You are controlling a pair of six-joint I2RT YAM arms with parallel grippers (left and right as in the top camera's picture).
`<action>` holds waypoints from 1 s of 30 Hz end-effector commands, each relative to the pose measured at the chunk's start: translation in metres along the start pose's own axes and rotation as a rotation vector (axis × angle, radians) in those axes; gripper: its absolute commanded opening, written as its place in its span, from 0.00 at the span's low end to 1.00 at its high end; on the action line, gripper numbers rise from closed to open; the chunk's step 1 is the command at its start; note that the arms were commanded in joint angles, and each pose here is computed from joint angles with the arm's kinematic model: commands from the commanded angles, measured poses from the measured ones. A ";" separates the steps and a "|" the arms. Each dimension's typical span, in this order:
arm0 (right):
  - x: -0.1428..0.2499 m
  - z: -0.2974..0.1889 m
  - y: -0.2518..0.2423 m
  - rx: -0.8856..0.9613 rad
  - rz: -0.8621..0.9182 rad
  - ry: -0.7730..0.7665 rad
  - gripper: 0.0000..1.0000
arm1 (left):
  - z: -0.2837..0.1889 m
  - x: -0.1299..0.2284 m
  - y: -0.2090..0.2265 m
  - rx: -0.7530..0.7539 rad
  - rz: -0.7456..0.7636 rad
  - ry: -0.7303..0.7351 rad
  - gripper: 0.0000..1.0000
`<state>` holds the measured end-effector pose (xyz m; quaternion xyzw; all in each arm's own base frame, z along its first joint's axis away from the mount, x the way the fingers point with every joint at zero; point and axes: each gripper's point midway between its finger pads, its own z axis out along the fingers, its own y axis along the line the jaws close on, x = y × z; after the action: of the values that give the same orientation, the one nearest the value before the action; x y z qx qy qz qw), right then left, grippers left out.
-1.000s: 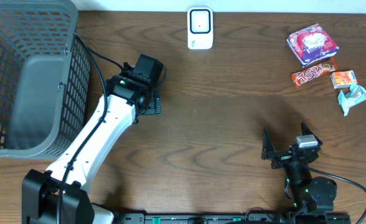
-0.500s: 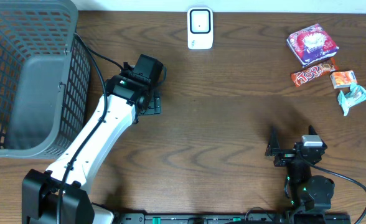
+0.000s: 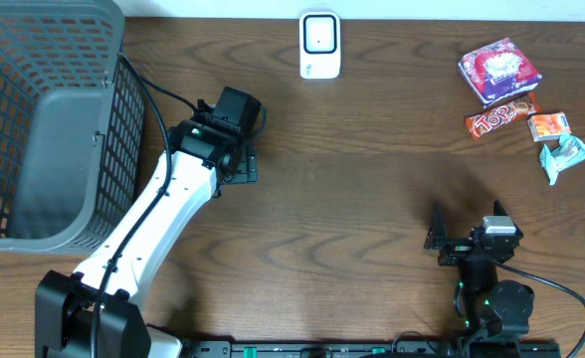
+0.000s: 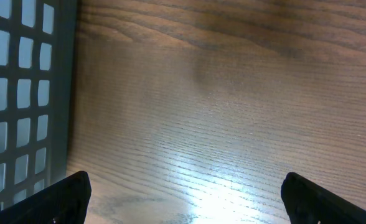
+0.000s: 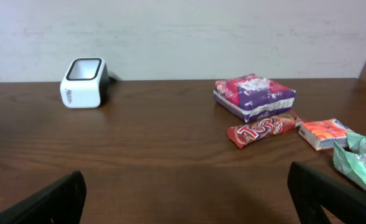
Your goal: Scan the item barcode
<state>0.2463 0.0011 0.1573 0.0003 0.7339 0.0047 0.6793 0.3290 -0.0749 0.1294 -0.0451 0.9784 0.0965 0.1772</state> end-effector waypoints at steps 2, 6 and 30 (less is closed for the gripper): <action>0.001 0.000 0.002 -0.006 -0.004 -0.002 0.99 | -0.003 -0.003 0.003 -0.006 -0.015 -0.011 0.98; 0.001 0.000 0.002 -0.006 -0.004 -0.002 0.99 | -0.003 -0.003 0.003 -0.006 -0.015 -0.011 0.98; 0.001 0.000 0.002 -0.006 -0.005 -0.002 0.99 | -0.004 -0.001 0.006 -0.017 0.065 -0.006 0.98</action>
<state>0.2463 0.0011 0.1573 0.0003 0.7339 0.0047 0.6793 0.3259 -0.0737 0.1286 -0.0285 0.9798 0.1021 0.1694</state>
